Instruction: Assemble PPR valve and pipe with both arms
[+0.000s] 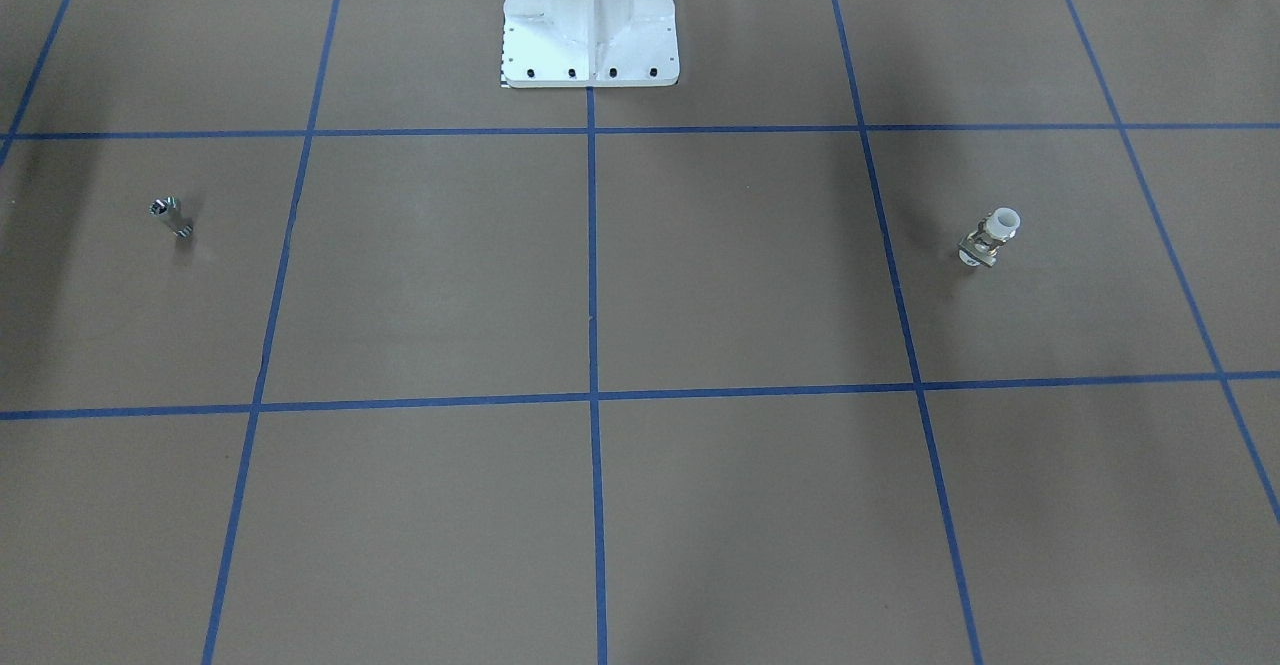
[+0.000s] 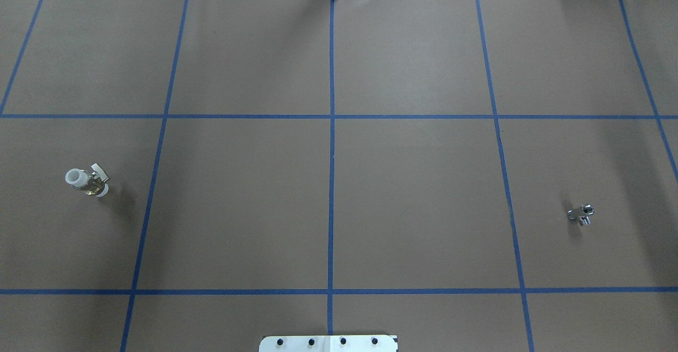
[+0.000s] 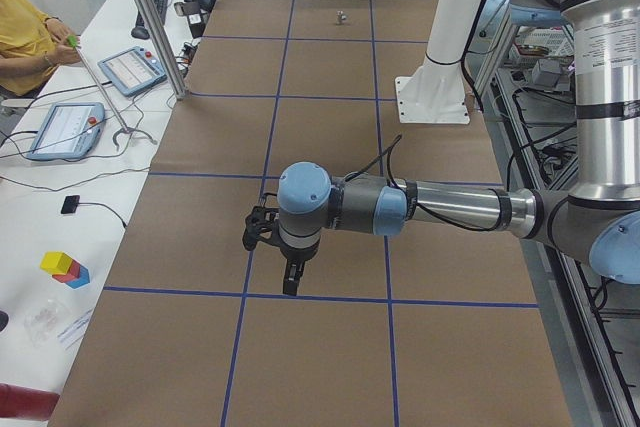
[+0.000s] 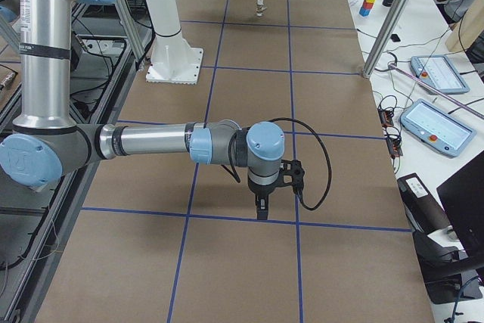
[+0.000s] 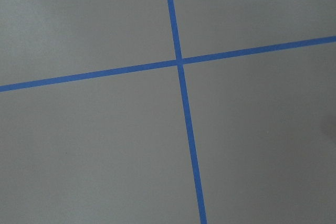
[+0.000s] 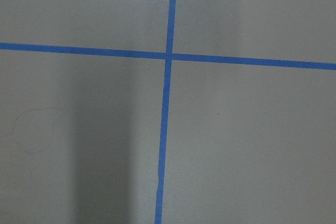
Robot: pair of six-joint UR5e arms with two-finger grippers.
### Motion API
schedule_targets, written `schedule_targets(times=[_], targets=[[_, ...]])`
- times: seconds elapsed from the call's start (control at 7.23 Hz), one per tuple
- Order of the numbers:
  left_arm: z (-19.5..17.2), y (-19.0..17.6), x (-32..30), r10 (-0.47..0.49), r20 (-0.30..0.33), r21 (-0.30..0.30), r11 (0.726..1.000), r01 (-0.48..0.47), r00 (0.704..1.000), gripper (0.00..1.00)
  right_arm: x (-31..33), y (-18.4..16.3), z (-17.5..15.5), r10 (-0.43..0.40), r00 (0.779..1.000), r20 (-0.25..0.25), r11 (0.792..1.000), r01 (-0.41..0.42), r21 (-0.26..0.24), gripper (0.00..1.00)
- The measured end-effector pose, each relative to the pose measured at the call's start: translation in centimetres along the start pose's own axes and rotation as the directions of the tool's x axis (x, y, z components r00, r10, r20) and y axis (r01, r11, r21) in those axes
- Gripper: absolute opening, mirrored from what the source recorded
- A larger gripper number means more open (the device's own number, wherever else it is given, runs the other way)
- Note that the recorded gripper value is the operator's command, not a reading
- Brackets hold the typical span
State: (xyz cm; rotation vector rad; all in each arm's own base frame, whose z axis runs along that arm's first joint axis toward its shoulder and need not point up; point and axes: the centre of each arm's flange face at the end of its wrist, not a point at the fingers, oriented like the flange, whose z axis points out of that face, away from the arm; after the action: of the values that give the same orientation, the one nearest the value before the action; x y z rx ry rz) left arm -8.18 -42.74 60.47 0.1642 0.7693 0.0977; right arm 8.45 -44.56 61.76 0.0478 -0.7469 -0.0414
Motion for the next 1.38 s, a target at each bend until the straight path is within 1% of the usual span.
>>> schedule_targets(times=[0.28,0.55,0.83,0.97,1.24,1.38], targets=[[-0.2,-0.1,0.1,0.007,0.001,0.005,1.0,-0.007,1.0,1.0,0.0,0.0,0.0,-0.001,1.0,0.0,1.0,0.001,0.001,1.0],[-1.0,-0.8,0.9,0.035,0.005,0.026,0.999,-0.035,0.999,1.0,-0.1,-0.1,-0.1,-0.002,1.0,0.001,1.0,0.002,0.002,1.0],[-1.9,-2.8,2.3,0.082,0.008,0.063,0.995,-0.082,0.997,1.0,-0.1,-0.2,-0.2,-0.002,1.0,0.0,1.0,0.002,0.003,1.0],[-1.9,-4.0,3.5,0.101,0.005,0.071,0.992,-0.101,0.995,1.0,-0.1,-0.2,-0.2,-0.002,1.0,0.001,1.0,0.002,0.004,1.0],[-1.2,-5.8,6.6,0.055,-0.031,0.08,0.995,-0.052,0.998,1.0,-0.2,-0.2,-0.2,-0.002,1.0,0.005,1.0,0.002,0.004,1.0],[0.0,-6.5,9.0,0.063,-0.048,0.085,0.995,-0.058,0.997,1.0,-0.2,-0.2,-0.2,-0.002,1.0,0.005,1.0,0.002,0.005,1.0]])
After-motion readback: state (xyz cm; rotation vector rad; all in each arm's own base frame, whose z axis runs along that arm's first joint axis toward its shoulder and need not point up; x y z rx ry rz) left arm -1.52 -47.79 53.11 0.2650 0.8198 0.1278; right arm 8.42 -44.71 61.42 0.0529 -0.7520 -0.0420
